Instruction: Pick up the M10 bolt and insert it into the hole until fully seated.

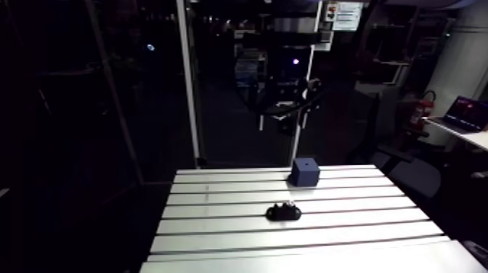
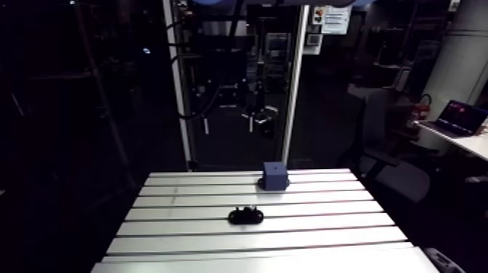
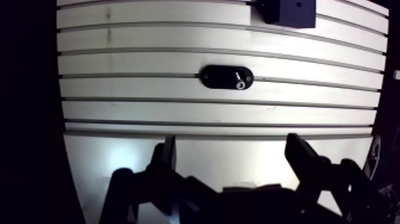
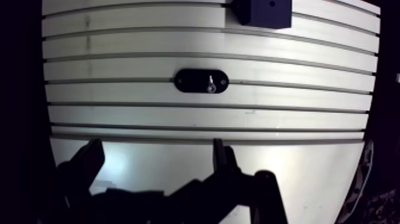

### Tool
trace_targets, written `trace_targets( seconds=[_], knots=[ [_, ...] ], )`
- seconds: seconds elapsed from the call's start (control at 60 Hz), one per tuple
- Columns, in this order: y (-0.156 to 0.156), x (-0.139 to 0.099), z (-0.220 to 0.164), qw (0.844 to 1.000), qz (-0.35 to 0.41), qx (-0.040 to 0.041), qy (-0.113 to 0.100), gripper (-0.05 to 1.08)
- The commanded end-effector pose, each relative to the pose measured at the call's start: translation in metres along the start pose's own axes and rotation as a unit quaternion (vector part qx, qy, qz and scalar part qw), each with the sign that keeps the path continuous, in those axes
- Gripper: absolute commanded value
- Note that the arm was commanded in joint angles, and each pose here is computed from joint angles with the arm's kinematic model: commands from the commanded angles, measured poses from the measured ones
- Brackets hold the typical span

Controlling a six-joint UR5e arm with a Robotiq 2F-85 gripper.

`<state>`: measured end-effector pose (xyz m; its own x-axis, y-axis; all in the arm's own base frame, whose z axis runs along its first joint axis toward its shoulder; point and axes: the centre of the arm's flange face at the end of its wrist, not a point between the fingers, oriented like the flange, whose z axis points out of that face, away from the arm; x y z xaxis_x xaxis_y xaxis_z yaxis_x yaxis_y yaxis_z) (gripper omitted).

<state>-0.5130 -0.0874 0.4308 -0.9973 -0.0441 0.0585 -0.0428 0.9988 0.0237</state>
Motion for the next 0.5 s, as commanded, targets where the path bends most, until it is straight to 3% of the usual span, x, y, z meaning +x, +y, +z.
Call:
trace_targets(
  seconds=[0.017,0.167,0.35,0.5],
  knots=[
    [0.027,-0.005,0.03,0.999,0.002,-0.006,0.034,0.01],
    [0.036,-0.009,0.047,0.999,-0.001,-0.0062,0.042,0.01],
    [0.037,-0.01,0.064,0.999,-0.013,-0.001,0.046,0.01],
    [0.039,-0.013,0.082,0.998,-0.023,0.0135,0.051,0.01]
  ],
)
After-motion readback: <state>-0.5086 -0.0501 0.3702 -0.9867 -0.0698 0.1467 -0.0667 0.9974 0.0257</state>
